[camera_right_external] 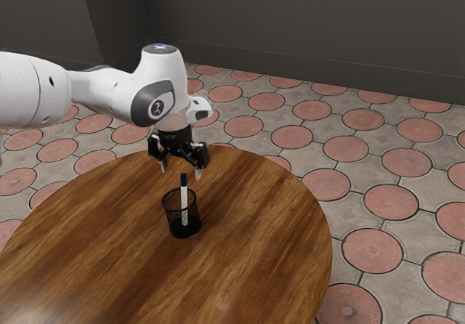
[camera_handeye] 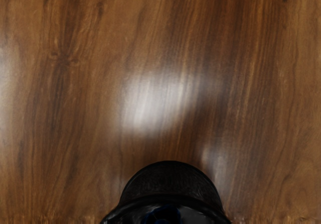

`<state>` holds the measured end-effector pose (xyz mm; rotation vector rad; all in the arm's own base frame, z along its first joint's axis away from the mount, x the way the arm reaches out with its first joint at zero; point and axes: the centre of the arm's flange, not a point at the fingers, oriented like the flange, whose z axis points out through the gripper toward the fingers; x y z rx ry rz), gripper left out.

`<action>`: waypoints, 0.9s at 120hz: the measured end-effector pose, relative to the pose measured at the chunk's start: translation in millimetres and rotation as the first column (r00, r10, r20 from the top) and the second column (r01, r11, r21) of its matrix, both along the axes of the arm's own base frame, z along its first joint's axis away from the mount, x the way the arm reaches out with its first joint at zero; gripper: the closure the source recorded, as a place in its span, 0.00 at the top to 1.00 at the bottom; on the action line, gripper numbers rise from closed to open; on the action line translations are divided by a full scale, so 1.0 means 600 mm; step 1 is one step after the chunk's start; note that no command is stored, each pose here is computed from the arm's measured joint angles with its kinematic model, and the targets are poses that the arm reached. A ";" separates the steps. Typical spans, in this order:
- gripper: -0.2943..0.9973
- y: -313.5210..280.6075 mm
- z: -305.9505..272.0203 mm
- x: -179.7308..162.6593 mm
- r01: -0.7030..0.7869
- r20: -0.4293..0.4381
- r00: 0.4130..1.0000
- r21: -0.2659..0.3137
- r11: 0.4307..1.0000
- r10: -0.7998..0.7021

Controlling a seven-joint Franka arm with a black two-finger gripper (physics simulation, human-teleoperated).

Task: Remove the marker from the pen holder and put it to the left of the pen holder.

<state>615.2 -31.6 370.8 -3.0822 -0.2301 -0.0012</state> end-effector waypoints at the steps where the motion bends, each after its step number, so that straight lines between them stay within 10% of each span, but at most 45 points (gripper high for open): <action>1: 0.77 0.000 -0.002 -0.002 -0.001 0.000 1.000 -0.001 1.000 0.001; 65: 0.76 0.010 -0.029 0.015 -0.028 0.035 0.999 -0.001 1.000 0.028; 108: 0.47 0.011 -0.028 0.004 -0.012 0.014 1.000 0.003 1.000 0.012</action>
